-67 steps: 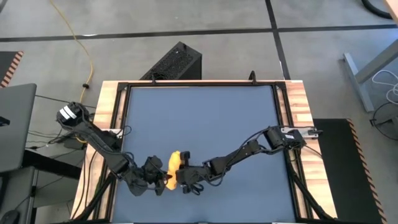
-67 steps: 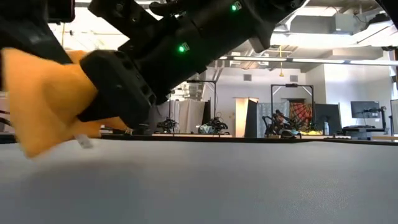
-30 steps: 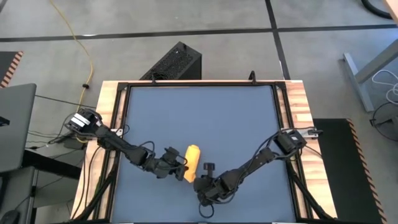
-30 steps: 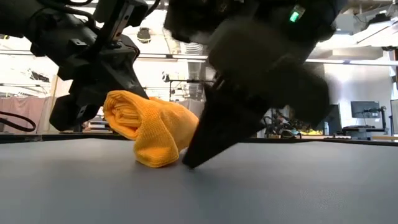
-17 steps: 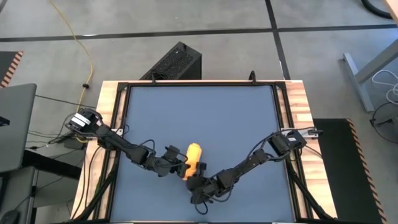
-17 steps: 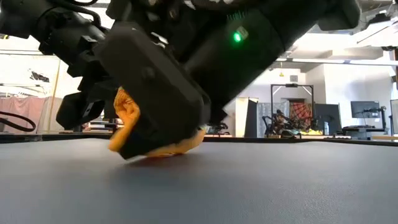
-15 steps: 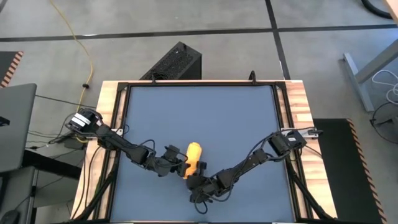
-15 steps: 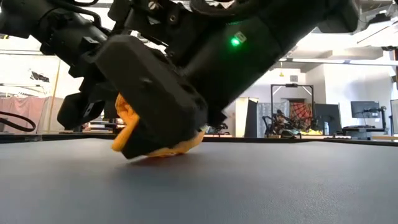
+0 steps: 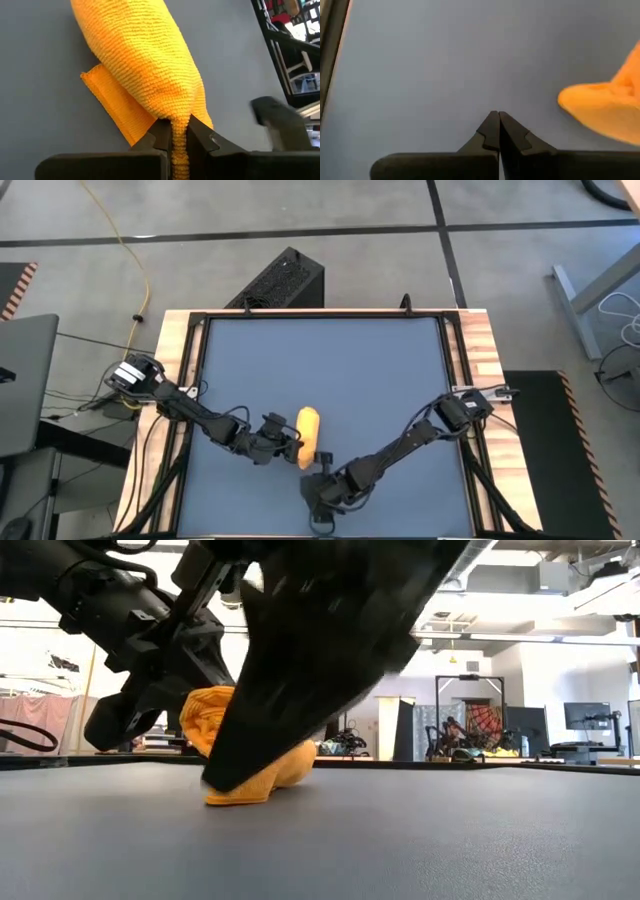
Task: Roll towel
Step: Roll the orange microfiber cloth
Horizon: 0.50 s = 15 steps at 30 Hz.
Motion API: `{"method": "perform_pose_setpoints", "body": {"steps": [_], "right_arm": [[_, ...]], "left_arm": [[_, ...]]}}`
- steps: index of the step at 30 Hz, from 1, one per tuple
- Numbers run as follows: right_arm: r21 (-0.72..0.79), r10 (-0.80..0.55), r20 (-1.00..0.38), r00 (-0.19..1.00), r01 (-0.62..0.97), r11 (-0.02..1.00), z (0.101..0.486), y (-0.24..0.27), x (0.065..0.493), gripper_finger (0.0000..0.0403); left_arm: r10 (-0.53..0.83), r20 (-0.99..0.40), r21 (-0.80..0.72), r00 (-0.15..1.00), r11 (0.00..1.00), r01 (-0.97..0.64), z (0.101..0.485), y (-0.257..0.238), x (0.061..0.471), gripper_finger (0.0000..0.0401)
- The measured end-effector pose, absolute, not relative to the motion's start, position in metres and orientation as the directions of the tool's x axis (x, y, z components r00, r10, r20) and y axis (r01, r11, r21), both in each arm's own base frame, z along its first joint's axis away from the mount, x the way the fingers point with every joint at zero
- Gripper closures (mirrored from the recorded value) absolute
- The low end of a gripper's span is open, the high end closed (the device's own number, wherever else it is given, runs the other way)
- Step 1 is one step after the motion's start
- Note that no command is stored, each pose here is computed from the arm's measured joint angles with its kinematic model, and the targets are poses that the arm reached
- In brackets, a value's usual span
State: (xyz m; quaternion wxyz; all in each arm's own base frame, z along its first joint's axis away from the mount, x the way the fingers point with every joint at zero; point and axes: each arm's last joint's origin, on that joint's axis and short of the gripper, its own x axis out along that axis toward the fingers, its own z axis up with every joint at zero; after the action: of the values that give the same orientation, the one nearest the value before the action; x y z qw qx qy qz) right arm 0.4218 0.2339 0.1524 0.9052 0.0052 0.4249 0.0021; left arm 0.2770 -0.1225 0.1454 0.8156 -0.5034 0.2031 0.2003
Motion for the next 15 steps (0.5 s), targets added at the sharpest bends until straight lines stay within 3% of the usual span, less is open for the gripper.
{"method": "perform_pose_setpoints", "body": {"steps": [6,11,15], "right_arm": [[-0.031,0.01,-0.794,0.607,-0.056,0.998,0.189,0.248,0.397,0.0383],[-0.184,-0.185,-0.786,0.59,0.063,0.981,0.216,0.242,0.371,0.0382],[-0.194,-0.218,-0.781,0.586,0.105,0.975,0.225,0.233,0.367,0.0382]], "left_arm": [[0.143,-0.521,-0.745,0.842,0.405,-0.53,0.145,-0.129,0.274,0.0388],[0.149,-0.517,-0.764,0.843,0.363,-0.533,0.122,-0.142,0.283,0.0388],[0.139,-0.512,-0.765,0.848,0.376,-0.523,0.103,-0.154,0.301,0.0388]]}}
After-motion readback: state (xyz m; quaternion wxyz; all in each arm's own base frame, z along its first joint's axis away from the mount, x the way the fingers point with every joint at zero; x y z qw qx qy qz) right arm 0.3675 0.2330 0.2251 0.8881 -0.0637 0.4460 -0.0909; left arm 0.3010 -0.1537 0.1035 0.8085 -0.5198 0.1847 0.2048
